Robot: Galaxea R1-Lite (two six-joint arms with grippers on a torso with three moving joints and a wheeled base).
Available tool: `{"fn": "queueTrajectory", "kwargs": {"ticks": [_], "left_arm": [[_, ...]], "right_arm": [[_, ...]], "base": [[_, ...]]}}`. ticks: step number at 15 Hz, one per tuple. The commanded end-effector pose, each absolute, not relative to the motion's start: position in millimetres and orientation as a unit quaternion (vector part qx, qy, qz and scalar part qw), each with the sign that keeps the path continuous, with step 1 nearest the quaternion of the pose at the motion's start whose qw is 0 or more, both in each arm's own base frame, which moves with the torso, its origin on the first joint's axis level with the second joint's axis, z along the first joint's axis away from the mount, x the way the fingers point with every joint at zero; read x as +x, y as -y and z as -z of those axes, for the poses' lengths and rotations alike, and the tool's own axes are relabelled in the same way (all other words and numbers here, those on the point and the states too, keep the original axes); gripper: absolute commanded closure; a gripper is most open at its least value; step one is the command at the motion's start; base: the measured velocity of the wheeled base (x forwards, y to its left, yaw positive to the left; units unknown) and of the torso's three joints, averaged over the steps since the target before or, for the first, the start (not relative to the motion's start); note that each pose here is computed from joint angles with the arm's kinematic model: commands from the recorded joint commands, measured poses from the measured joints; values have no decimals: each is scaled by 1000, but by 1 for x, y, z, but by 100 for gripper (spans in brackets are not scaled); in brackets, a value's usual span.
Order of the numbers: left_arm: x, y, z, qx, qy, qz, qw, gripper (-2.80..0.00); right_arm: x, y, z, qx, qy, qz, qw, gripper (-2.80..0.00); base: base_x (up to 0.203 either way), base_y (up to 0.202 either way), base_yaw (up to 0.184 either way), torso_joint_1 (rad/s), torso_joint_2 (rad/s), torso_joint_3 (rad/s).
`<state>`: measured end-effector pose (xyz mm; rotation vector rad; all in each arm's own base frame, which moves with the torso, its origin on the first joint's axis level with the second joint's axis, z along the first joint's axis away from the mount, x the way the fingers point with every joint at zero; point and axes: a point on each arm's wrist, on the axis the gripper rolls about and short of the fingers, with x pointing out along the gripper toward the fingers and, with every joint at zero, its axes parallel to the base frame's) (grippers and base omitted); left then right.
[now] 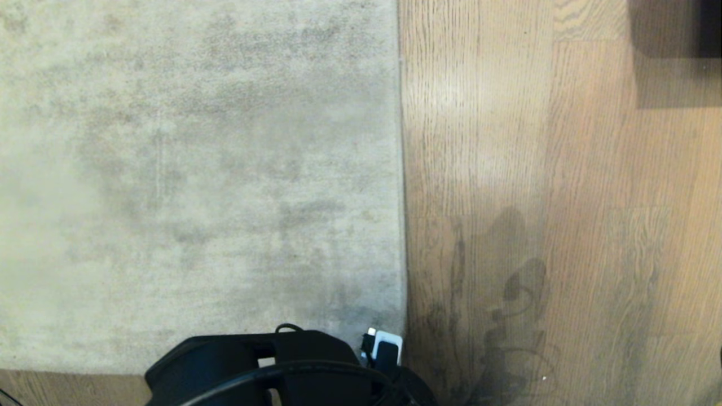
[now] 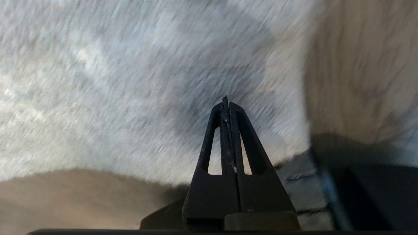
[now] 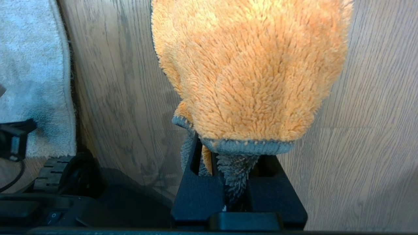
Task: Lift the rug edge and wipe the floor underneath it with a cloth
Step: Put down the rag
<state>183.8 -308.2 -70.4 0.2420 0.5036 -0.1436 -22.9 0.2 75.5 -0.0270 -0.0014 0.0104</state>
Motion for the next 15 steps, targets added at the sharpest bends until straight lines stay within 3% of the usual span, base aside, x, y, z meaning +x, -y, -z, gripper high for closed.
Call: {"fn": "queueTrajectory", "kwargs": {"ticks": [1, 15], "left_arm": [[187, 314, 70, 118, -241, 72, 961, 0], [179, 319, 52, 164, -264, 127, 942, 0]], "right_arm": [[-23, 0, -75, -14, 0, -5, 1000, 0], [-23, 0, -75, -14, 0, -5, 1000, 0]], "base": [[0, 0, 0, 0, 0, 0], [0, 0, 0, 0, 0, 0]]}}
